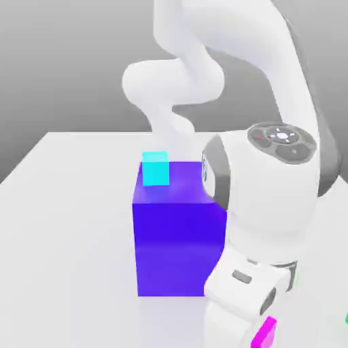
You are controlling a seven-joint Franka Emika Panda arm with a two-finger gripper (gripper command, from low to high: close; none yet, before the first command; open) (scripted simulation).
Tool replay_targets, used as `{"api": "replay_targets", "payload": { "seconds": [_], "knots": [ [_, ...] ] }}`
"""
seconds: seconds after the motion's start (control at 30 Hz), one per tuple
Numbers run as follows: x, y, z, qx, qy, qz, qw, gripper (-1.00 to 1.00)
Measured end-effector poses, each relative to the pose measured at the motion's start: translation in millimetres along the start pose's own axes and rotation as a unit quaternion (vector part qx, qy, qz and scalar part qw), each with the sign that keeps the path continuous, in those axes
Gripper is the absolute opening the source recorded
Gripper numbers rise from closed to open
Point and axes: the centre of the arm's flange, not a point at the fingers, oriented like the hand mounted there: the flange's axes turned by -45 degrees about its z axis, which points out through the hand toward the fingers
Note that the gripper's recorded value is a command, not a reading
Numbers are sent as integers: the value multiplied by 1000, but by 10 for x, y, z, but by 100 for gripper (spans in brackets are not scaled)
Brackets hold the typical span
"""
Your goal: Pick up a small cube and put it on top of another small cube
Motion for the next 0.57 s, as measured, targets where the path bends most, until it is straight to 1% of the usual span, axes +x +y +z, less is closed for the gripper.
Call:
{"api": "replay_targets", "payload": {
  "seconds": [0.3,0.43,0.47,0.57],
  "knots": [
    [769,-1604,-160,1,0,45,999,-100],
    [830,-1781,341,0,0,50,999,-100],
    [827,-1789,431,0,0,50,999,100],
    [827,-1789,431,0,0,50,999,100]
  ]
}}
